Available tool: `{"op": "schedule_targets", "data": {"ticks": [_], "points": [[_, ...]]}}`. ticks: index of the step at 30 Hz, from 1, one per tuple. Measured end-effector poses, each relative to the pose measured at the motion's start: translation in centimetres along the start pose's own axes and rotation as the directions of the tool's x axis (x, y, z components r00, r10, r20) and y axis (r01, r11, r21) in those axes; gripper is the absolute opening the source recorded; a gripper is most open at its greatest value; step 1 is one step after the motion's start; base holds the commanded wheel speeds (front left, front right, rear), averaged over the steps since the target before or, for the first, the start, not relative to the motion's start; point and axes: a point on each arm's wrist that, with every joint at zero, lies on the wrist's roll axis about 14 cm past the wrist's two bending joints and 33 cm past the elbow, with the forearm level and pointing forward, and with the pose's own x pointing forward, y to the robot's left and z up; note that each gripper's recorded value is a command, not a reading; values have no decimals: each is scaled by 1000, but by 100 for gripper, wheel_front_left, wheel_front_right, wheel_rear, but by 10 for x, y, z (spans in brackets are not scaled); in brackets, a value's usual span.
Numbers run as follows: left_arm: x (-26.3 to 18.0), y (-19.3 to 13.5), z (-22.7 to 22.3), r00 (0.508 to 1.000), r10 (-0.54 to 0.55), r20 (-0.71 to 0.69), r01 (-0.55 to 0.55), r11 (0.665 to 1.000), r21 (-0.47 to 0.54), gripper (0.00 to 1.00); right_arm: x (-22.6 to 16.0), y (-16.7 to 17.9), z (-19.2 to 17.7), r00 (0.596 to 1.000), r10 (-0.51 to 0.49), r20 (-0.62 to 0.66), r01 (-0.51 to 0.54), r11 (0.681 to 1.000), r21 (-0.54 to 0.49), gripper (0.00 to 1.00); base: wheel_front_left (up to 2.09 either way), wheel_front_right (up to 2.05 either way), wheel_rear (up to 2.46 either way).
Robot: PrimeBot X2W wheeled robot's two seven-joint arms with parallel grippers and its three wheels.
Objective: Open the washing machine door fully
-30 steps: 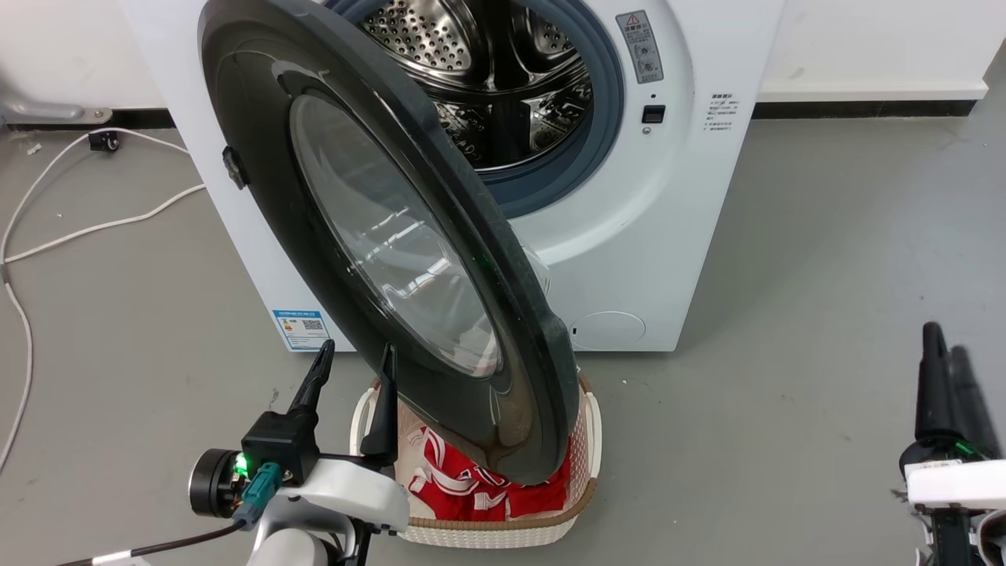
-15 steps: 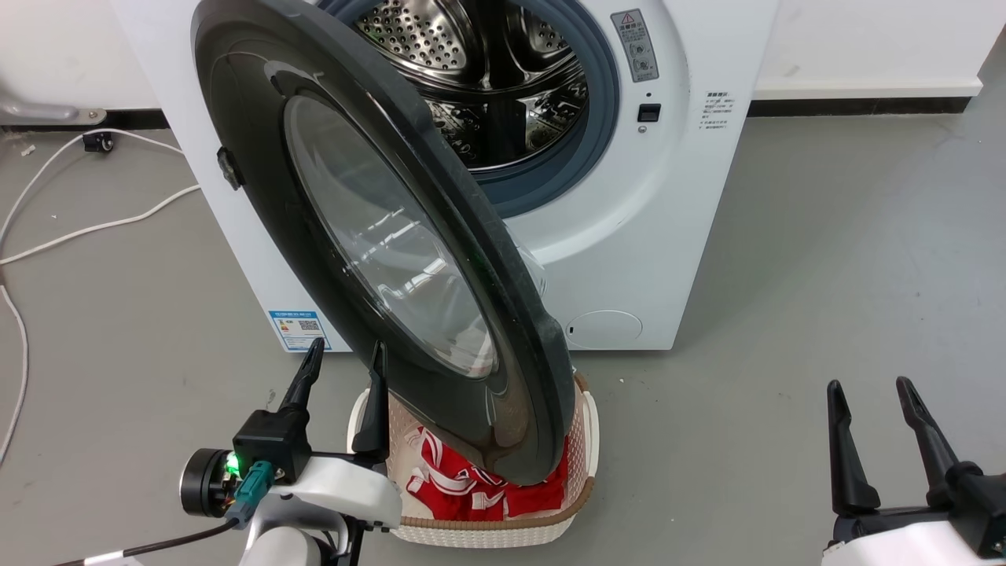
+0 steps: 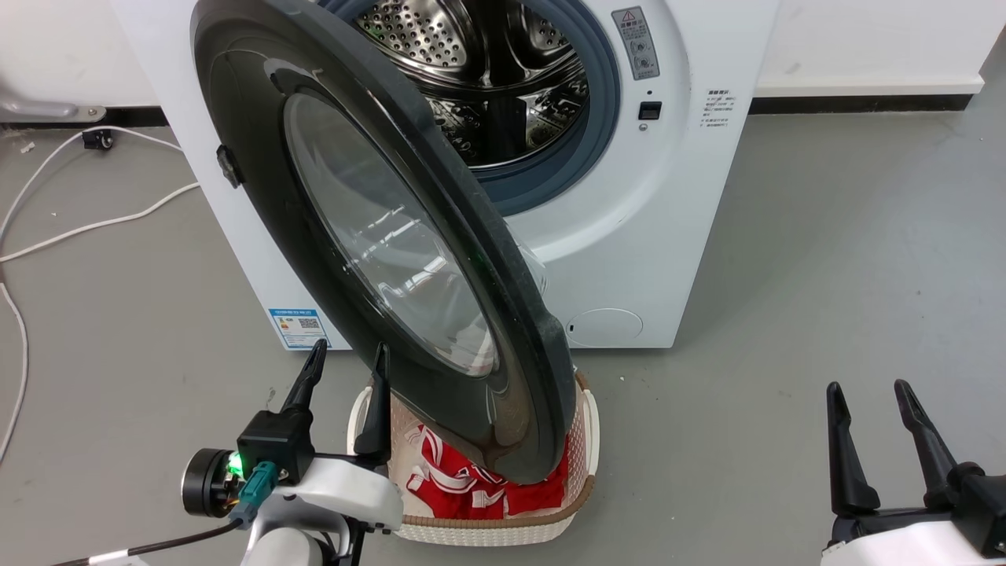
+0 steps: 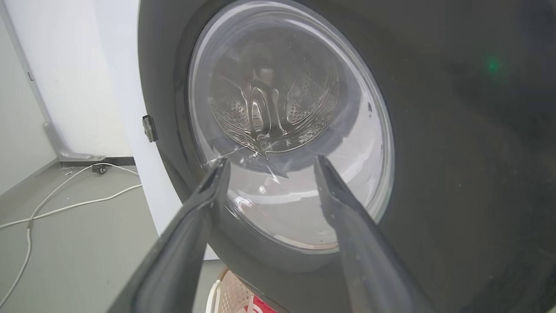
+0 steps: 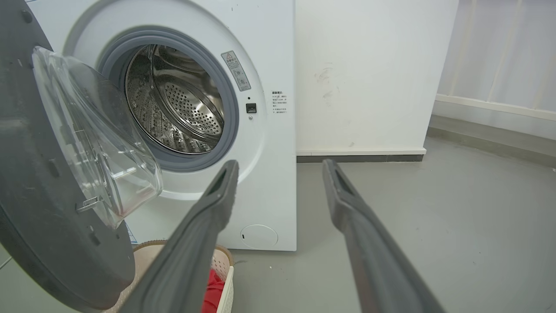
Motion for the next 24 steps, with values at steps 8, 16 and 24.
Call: {"op": "schedule_targets", "data": {"ticks": [8, 16, 24], "points": [[0, -1, -1, 1000, -8, -3, 8, 1000, -2, 0, 0, 0, 1, 1000, -2, 1, 2, 1000, 8, 100, 0, 0, 0], [6, -3, 9, 999, -12, 30, 13, 1000, -12, 0, 1, -1, 1, 1000, -3, 1, 3, 1000, 10, 100, 0, 0, 0], [20, -9, 75, 972, -24, 232, 27, 1000, -10, 0, 1, -1, 0, 1000, -5, -3, 5, 1000, 17, 100, 0, 0, 0]]}}
